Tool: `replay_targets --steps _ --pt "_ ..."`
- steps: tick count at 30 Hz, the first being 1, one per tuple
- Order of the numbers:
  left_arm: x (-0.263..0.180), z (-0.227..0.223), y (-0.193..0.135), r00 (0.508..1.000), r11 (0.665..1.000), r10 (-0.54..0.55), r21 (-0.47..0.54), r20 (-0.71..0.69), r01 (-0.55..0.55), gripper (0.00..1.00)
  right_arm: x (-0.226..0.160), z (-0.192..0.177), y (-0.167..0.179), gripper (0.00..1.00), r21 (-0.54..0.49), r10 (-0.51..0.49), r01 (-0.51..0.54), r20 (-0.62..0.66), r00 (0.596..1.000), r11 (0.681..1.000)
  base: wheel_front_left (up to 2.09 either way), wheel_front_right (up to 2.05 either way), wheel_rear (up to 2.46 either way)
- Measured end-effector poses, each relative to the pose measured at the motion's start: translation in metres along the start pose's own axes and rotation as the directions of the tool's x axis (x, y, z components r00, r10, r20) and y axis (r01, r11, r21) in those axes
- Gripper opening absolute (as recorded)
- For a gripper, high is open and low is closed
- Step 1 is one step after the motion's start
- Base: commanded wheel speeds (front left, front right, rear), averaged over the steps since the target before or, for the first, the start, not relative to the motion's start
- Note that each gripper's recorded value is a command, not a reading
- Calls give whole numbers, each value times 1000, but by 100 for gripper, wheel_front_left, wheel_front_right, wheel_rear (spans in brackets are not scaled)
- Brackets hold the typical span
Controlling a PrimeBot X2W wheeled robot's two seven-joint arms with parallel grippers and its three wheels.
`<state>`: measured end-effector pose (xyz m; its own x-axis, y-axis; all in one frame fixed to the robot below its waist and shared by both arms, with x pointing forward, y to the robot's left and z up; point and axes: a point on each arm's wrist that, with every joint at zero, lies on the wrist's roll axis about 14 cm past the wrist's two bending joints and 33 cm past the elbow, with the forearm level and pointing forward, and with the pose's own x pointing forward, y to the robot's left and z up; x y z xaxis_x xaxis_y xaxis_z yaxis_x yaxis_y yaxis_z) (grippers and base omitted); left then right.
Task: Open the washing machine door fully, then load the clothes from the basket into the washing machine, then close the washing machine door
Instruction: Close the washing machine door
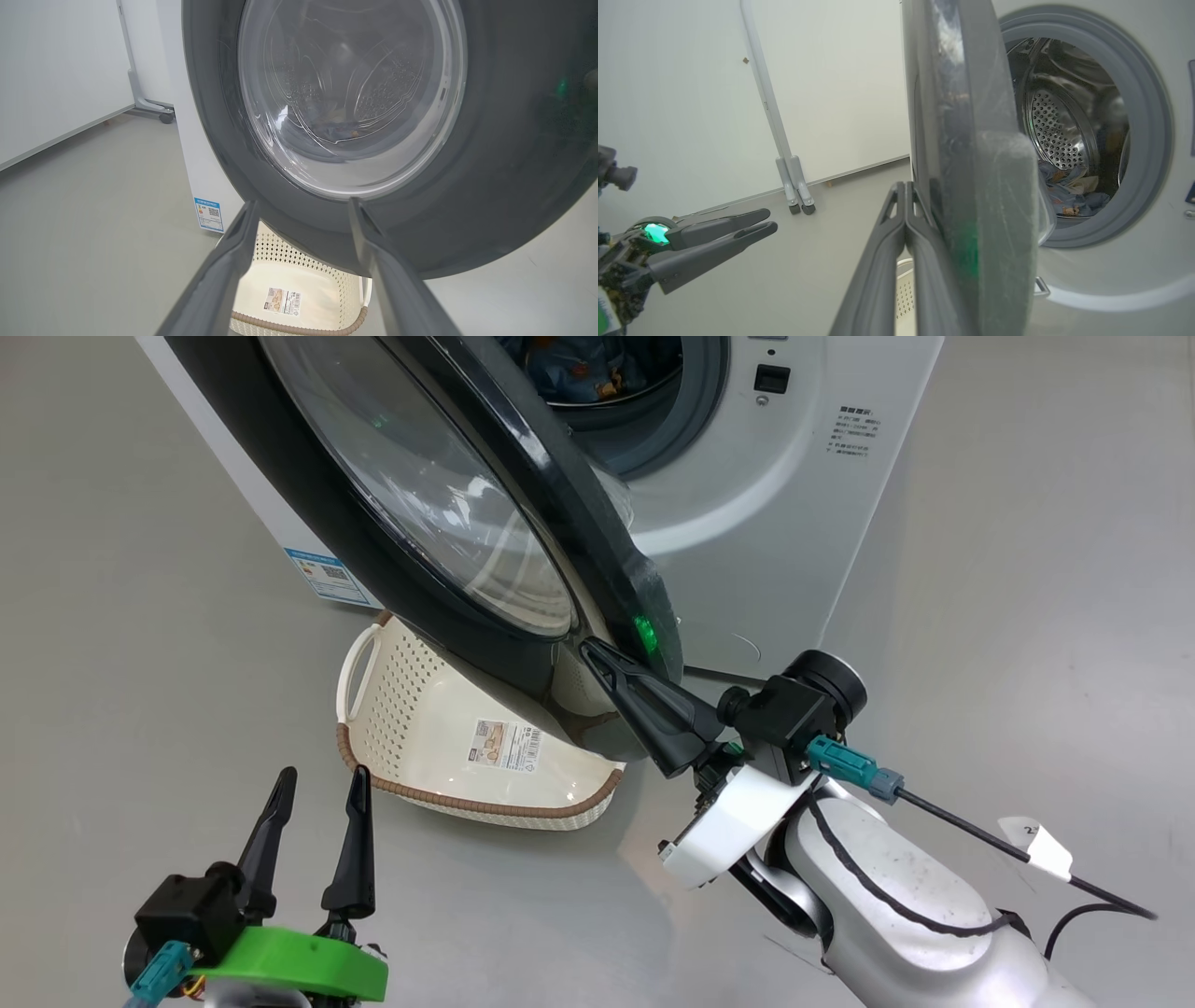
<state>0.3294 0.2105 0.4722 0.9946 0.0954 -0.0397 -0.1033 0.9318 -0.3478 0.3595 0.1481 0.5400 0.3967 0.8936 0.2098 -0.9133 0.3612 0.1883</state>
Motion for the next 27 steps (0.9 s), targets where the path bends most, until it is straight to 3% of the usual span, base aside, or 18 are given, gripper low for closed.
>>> replay_targets --steps 27 --pt "25 -19 -2 999 1000 7 -26 -51 -8 100 -1 6 -99 0 -51 -159 161 42 986 986 0 0 0"
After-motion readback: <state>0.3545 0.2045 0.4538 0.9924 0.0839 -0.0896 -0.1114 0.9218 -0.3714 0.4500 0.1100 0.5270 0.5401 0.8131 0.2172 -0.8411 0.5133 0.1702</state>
